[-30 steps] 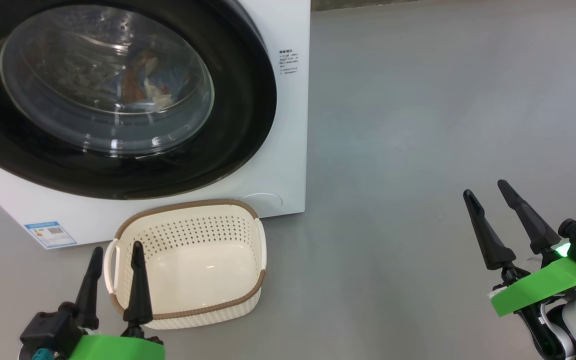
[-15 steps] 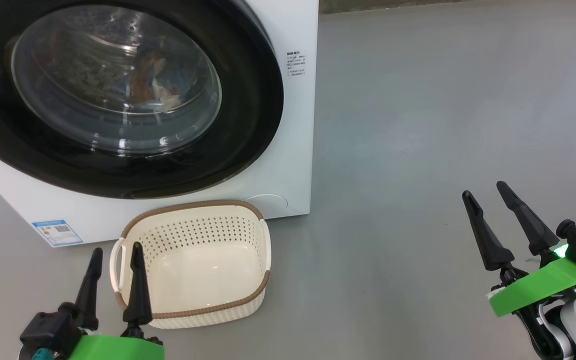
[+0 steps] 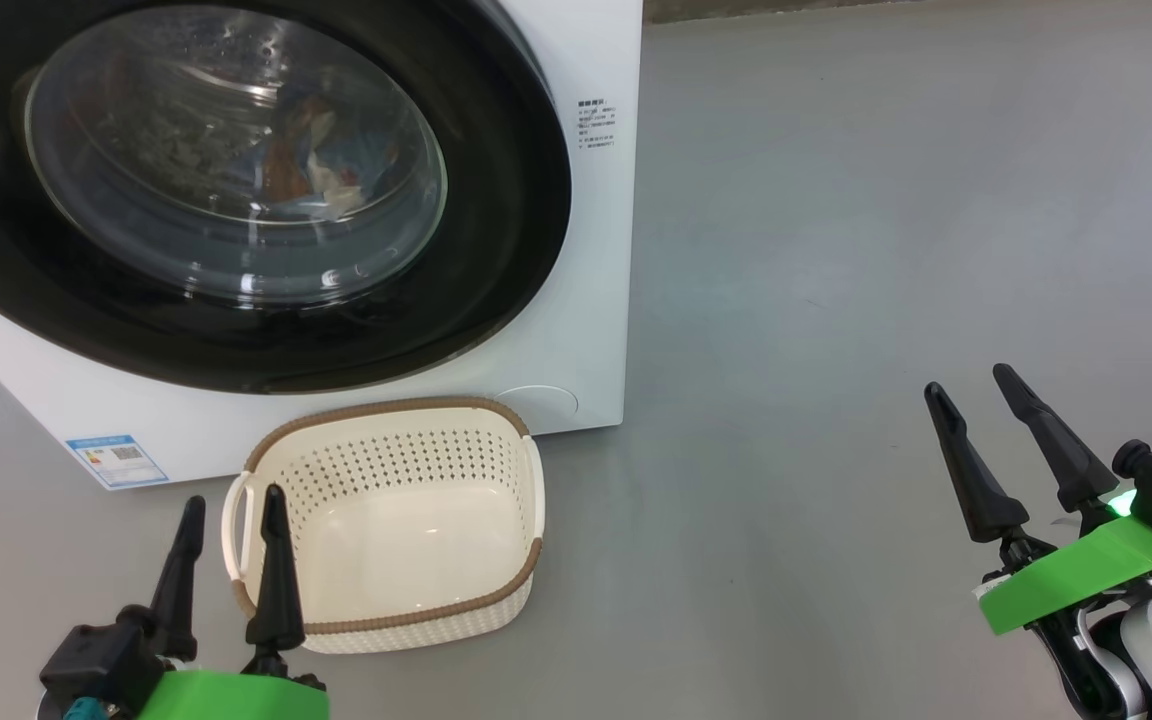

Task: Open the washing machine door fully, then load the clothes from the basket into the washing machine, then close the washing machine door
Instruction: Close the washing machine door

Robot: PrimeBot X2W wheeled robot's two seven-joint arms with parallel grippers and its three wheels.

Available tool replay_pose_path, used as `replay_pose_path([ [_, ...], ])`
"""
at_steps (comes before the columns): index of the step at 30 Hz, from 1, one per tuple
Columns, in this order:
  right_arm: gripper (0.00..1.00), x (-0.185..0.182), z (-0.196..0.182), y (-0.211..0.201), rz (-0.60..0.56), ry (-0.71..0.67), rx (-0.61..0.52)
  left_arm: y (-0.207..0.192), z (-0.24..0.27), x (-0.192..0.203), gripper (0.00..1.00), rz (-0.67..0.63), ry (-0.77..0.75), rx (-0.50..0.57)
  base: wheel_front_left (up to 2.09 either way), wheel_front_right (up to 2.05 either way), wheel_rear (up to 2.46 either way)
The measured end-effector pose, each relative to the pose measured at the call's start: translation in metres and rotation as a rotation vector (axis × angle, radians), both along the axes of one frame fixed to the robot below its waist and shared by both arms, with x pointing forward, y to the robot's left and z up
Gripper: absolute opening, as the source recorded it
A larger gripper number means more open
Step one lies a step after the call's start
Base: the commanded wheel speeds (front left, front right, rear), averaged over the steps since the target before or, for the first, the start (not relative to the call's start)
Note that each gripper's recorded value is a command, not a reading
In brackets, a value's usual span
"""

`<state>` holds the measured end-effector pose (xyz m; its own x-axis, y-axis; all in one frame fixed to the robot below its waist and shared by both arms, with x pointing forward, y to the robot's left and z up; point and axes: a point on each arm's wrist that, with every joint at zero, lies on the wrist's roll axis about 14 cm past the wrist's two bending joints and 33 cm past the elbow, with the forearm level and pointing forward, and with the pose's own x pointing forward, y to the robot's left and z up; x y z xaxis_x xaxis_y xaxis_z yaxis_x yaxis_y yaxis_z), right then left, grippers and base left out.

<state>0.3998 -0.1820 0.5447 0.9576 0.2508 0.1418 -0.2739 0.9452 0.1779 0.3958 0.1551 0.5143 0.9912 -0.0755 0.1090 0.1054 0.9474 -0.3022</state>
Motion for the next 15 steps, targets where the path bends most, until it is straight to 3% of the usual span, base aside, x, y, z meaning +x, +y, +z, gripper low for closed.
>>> replay_pose_path([
  [15, 1.00, 0.0005, -0.0018, 0.0010, 0.003, 0.005, 0.000, 0.0003, -0.0013, 0.0001, 1.00, 0.001, 0.004, 0.000, 0.00, 0.00, 0.00],
])
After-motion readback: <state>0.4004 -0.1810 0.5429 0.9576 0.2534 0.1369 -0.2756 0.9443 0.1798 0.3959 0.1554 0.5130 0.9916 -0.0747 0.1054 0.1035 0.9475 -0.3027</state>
